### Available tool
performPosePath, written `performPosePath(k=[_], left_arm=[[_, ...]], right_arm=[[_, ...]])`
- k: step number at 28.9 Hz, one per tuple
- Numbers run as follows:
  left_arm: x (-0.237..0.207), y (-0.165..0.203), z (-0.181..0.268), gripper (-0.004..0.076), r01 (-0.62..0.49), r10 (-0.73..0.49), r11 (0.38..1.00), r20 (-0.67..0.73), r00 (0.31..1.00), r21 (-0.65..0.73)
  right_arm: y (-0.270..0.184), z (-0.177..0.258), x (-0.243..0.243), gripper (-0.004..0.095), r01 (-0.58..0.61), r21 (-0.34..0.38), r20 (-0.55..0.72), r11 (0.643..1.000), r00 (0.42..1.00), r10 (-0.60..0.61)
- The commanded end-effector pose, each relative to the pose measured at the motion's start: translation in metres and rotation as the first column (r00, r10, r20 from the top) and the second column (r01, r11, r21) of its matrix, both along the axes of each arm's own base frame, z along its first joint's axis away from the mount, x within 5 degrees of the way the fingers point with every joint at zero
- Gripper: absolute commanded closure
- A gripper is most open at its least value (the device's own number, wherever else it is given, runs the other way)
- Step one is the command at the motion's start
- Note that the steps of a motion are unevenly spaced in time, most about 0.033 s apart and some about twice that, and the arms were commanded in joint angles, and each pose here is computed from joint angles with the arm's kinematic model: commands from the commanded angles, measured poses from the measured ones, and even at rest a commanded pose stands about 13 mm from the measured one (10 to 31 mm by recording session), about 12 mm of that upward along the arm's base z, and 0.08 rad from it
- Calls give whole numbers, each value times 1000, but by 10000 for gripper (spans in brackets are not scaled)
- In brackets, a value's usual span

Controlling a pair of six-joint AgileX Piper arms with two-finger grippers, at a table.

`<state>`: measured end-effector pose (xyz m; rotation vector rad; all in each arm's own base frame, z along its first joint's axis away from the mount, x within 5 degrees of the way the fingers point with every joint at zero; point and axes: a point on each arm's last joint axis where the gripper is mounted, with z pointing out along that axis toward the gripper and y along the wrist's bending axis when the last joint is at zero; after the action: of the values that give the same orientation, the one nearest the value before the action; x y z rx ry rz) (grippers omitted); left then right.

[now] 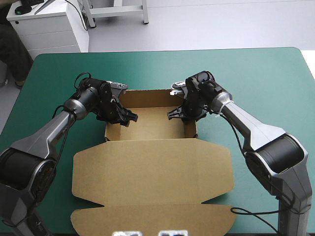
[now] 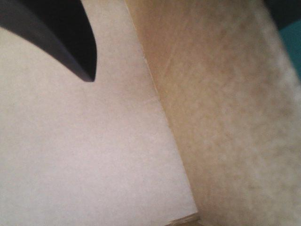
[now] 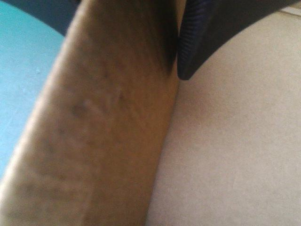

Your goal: Fold the box

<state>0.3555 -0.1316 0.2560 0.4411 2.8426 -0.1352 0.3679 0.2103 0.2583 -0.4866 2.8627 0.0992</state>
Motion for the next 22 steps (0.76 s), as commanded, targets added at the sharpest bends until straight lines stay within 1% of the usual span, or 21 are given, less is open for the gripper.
performPosePath(k=[1,5,12,17,22], left_arm=[[-4,-2,26,182,2,2,999,84,996,-44],[-2,-3,36,182,4,1,999,94,996,-48],[-1,-2,70,183,13,-9,999,109,994,-33],[-4,1,109,183,16,-13,1000,144,990,-22],[-13,5,157,210,23,-1,997,289,957,-73]], right_arm=[[-5,39,-3,515,-4,4,96,1000,995,4],[-9,55,-1,499,0,-31,125,1000,992,4],[-7,84,-2,498,-2,41,196,999,981,-6],[-11,114,-9,498,-9,82,269,997,963,-14],[-21,145,-23,499,-20,104,345,994,938,-17]])
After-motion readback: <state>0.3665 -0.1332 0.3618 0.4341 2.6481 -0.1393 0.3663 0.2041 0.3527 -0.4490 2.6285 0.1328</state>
